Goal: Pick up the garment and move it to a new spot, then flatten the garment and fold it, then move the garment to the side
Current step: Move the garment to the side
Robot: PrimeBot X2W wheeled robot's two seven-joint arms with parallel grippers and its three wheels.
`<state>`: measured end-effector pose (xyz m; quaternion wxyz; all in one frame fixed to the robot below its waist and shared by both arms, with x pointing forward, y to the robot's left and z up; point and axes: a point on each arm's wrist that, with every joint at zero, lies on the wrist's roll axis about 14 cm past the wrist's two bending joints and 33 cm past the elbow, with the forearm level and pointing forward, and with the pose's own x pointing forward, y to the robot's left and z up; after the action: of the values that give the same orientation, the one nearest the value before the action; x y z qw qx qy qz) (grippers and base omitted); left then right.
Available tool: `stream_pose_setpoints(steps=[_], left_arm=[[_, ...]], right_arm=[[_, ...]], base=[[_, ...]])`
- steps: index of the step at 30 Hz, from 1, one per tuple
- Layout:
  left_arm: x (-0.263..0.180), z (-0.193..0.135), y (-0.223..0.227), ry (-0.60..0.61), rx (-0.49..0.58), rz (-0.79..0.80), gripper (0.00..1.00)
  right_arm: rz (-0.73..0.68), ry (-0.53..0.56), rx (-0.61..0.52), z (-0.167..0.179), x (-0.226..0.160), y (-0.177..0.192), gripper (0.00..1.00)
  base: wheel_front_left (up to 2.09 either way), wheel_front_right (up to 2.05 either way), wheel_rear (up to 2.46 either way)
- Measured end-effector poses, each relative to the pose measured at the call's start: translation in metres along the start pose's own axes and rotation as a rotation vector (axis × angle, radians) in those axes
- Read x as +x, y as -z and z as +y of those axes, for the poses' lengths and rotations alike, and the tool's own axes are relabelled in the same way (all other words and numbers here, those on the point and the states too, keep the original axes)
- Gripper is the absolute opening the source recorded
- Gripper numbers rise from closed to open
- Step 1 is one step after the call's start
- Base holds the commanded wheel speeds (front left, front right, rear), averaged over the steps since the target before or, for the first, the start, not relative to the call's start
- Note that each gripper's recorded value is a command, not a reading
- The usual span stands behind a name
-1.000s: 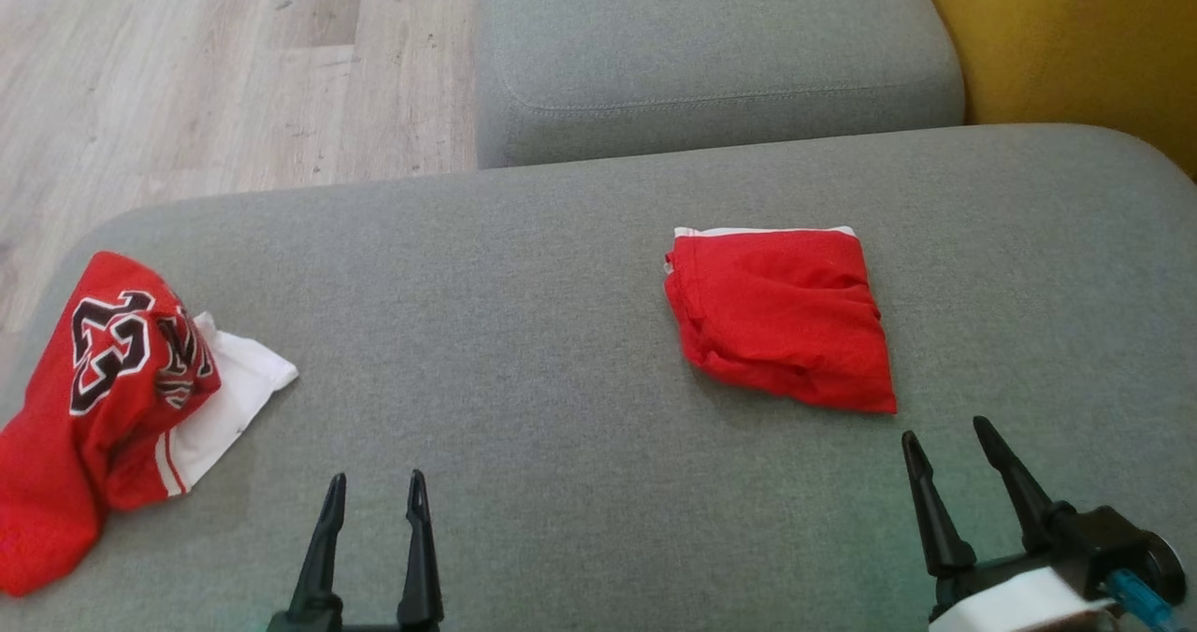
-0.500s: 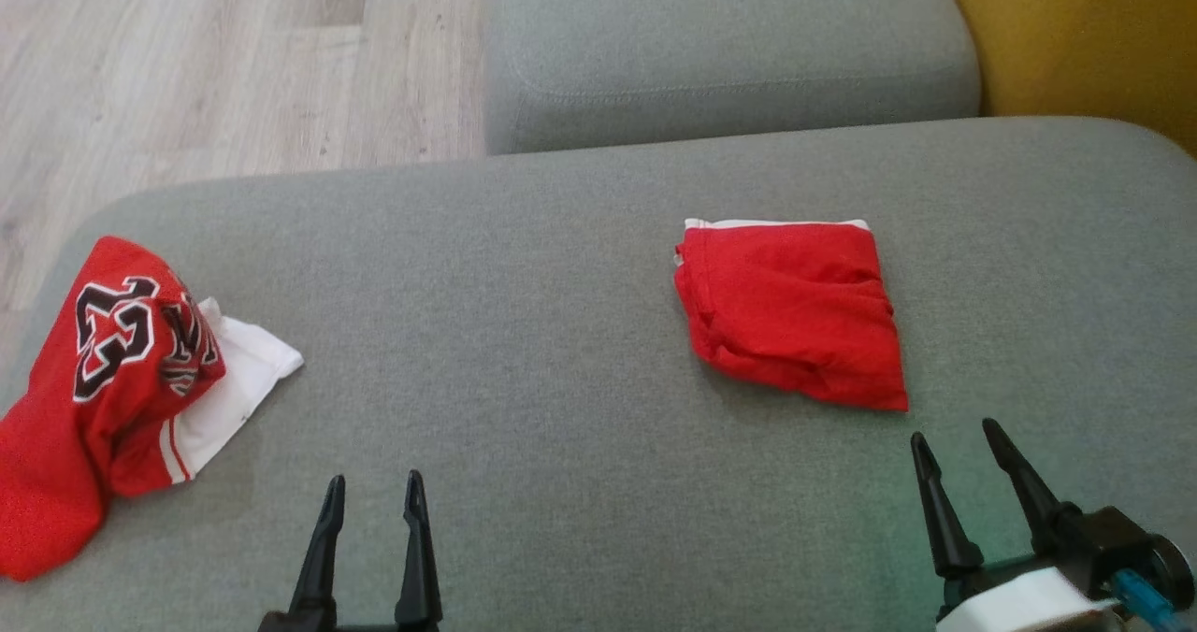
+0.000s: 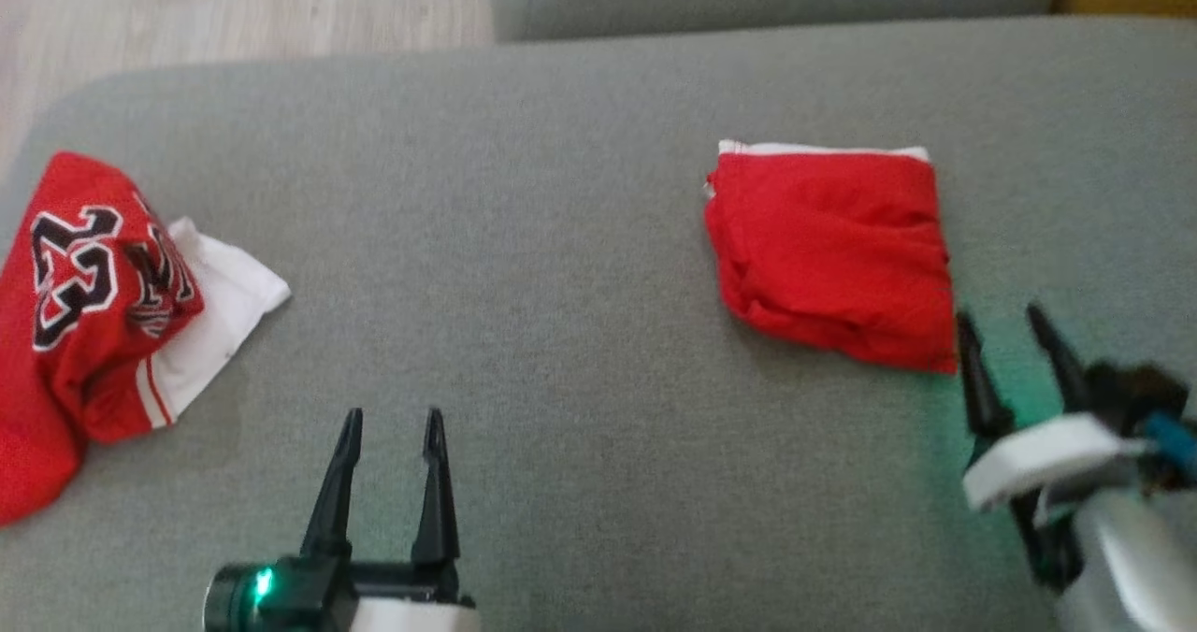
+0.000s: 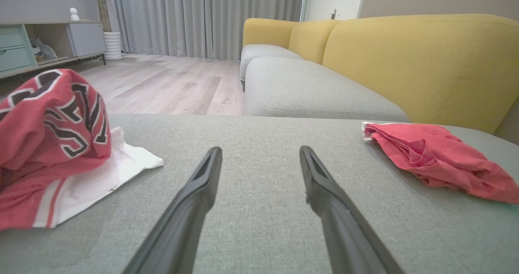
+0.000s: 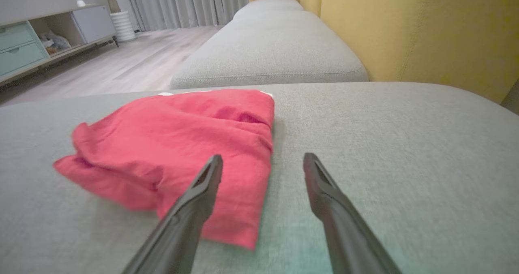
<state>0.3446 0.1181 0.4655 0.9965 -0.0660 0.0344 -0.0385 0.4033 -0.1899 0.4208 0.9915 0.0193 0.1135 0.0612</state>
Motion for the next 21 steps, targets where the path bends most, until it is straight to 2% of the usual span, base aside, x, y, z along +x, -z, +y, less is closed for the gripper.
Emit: stream_pose_setpoints(steps=[5, 10, 11, 13, 15, 18, 21], left_arm=[[0.014, 0.000, 0.008, 0.002, -0.002, 0.024, 1.00], [0.019, 0.002, 0.014, -0.002, 0.000, 0.041, 1.00], [0.019, 0.002, 0.014, -0.001, 0.000, 0.042, 1.00], [0.020, 0.002, 0.015, -0.001, 0.001, 0.044, 1.00], [0.021, 0.001, 0.016, 0.002, 0.001, 0.047, 1.00], [0.024, 0.000, 0.016, 0.002, 0.002, 0.047, 1.00], [0.028, -0.004, 0.019, 0.015, 0.000, 0.055, 1.00]], right_arm=[[0.109, 0.005, -0.004, -0.014, 0.033, 0.014, 1.00], [0.230, -0.017, 0.060, -0.005, 0.044, 0.041, 0.99], [0.269, -0.026, 0.092, 0.000, 0.044, 0.049, 0.81], [0.301, -0.047, 0.174, 0.012, 0.047, 0.053, 0.26], [0.305, -0.060, 0.222, 0.017, 0.052, 0.050, 0.00], [0.308, -0.066, 0.218, 0.011, 0.052, 0.049, 0.00], [0.304, -0.042, 0.179, -0.010, 0.048, 0.045, 0.00]], base=[[0.00, 0.00, 0.00], [0.00, 0.00, 0.00], [0.00, 0.00, 0.00], [0.00, 0.00, 0.00], [0.00, 0.00, 0.00], [0.00, 0.00, 0.00], [0.00, 0.00, 0.00]])
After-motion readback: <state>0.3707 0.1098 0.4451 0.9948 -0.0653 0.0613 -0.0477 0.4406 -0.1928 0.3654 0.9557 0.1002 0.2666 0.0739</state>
